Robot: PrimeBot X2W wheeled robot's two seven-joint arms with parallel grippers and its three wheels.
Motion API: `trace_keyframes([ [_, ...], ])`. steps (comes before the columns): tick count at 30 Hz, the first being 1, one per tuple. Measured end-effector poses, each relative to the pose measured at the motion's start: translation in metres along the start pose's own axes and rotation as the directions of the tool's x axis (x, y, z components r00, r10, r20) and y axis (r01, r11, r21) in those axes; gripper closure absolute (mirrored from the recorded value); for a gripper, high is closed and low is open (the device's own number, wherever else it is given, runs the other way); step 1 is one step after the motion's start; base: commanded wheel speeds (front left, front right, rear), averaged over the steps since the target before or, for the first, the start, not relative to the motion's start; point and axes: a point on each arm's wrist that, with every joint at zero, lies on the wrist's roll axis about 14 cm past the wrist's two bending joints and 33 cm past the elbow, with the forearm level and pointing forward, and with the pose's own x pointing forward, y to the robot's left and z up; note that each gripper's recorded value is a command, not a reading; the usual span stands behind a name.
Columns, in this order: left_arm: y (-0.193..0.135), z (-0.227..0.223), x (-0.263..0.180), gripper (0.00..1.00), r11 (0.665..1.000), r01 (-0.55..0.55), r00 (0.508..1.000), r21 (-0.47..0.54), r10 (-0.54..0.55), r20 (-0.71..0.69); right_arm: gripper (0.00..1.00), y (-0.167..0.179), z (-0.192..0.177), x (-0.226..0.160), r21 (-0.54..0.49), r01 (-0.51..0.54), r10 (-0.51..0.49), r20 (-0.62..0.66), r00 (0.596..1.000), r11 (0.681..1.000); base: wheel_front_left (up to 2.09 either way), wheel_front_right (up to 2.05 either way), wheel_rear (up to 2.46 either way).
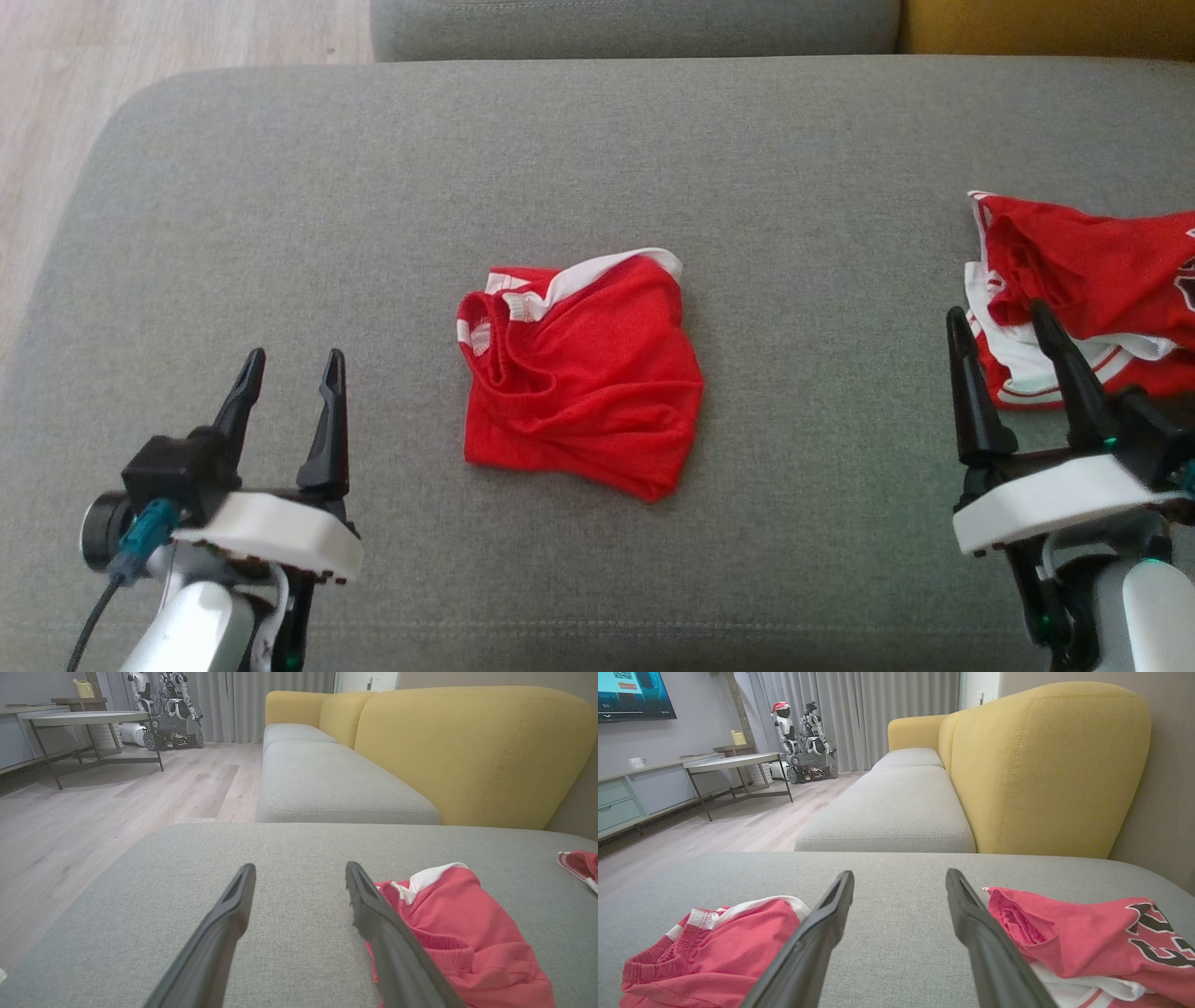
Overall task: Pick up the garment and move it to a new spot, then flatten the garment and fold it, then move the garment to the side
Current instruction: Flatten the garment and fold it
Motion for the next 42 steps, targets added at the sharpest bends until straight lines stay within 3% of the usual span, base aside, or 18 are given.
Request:
trace_keyframes([
  [9,0.001,-0.005,0.000,0.00,1.000,-0.003,1.000,0.000,0.003,-0.015,0.00,0.004,-0.007,0.004,-0.004,-0.014,0.014,-0.029,0.999,1.000,0.00,0.00,0.00],
  [10,0.002,-0.006,0.000,0.00,1.000,-0.005,1.000,0.000,0.005,-0.017,0.51,0.008,-0.009,0.006,-0.004,-0.025,0.024,-0.035,0.999,1.000,0.00,0.00,0.00],
  [11,0.002,-0.007,0.000,0.00,1.000,-0.007,1.000,0.000,0.007,-0.020,0.51,0.012,-0.011,0.009,-0.002,-0.038,0.038,-0.040,0.998,0.999,0.00,0.00,0.00],
  [12,0.003,-0.007,0.000,0.00,1.000,-0.010,1.000,0.000,0.010,-0.023,1.00,0.017,-0.014,0.013,0.000,-0.054,0.054,-0.049,0.997,0.999,0.00,0.00,0.00],
  [18,0.010,-0.002,0.006,0.00,1.000,-0.029,1.000,0.006,0.029,-0.008,1.00,0.079,-0.041,0.040,0.038,-0.238,0.241,-0.128,0.962,0.971,0.00,0.00,0.00],
  [26,0.022,-0.003,0.008,0.00,0.998,-0.067,0.998,-0.006,0.067,-0.003,1.00,0.176,-0.095,0.049,0.145,-0.493,0.513,-0.270,0.815,0.858,0.00,0.00,0.00],
  [35,0.034,-0.009,0.003,0.00,0.994,-0.111,0.994,-0.013,0.110,-0.016,1.00,0.216,-0.143,0.039,0.198,-0.594,0.617,-0.407,0.674,0.780,0.00,0.00,0.00],
  [42,0.037,-0.012,0.001,0.00,0.992,-0.122,0.992,-0.018,0.121,-0.027,1.00,0.234,-0.156,0.026,0.229,-0.637,0.661,-0.449,0.601,0.736,0.00,0.00,0.00],
])
